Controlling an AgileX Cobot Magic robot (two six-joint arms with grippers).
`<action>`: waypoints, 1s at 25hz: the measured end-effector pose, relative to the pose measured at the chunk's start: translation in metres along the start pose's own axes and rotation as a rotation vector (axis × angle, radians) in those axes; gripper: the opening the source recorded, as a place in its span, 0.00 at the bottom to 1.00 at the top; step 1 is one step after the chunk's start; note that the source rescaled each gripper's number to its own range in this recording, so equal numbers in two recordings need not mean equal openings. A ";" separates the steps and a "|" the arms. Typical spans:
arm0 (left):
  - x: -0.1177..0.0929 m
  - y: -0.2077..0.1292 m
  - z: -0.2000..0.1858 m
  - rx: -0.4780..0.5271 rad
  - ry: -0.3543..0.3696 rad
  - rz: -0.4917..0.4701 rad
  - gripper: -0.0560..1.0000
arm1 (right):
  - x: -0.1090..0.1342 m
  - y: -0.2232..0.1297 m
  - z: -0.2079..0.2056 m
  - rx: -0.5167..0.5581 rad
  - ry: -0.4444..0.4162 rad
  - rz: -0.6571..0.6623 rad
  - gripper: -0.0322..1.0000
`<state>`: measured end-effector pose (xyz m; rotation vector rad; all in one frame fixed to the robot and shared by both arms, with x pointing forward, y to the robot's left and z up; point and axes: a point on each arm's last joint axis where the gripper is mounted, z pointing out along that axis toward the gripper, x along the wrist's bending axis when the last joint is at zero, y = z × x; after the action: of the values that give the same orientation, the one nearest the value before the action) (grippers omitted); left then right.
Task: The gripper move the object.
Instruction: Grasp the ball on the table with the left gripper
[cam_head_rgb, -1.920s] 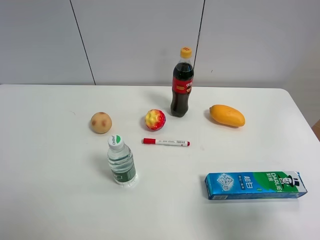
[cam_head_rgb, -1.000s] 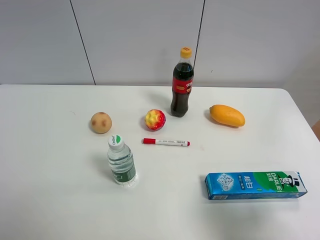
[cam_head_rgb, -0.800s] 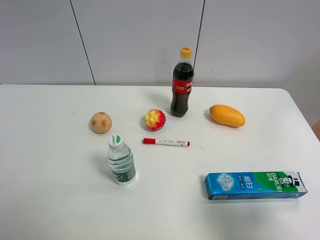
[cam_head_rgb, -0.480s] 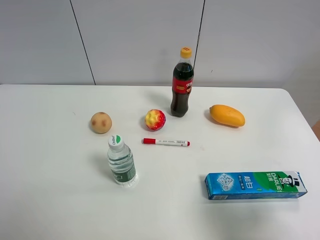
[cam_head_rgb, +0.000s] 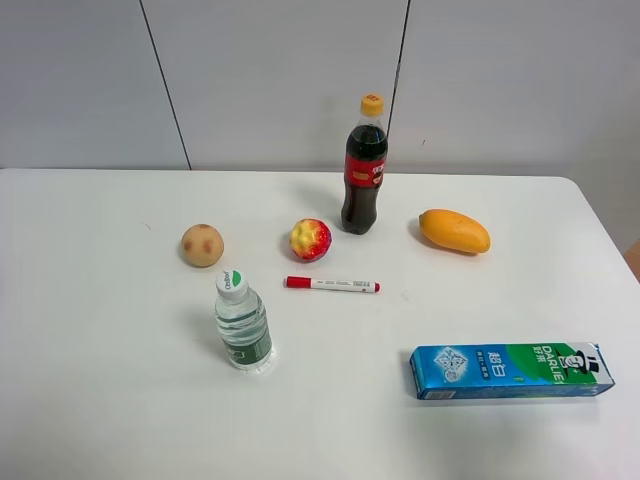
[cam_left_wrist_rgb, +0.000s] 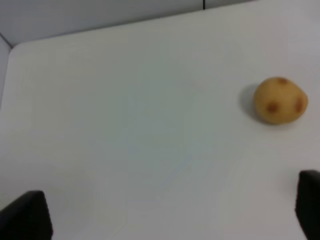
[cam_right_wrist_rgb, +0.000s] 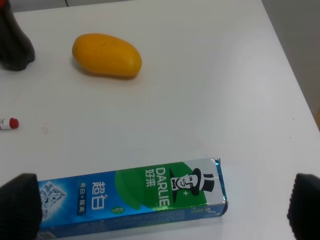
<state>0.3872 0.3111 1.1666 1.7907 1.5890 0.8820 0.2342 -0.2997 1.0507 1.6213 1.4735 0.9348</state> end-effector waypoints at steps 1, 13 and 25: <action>0.001 0.010 0.008 -0.005 -0.015 0.004 0.99 | 0.000 0.000 0.000 0.000 0.000 0.000 1.00; -0.068 0.063 0.101 0.079 -0.283 0.291 0.99 | 0.000 0.000 0.000 0.000 0.000 0.000 1.00; -0.177 0.050 0.178 0.234 -0.472 0.421 0.99 | 0.000 0.000 0.000 0.000 0.000 0.000 1.00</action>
<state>0.5461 0.1296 1.0794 2.3392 1.0639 0.4002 0.2342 -0.2997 1.0507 1.6213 1.4735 0.9348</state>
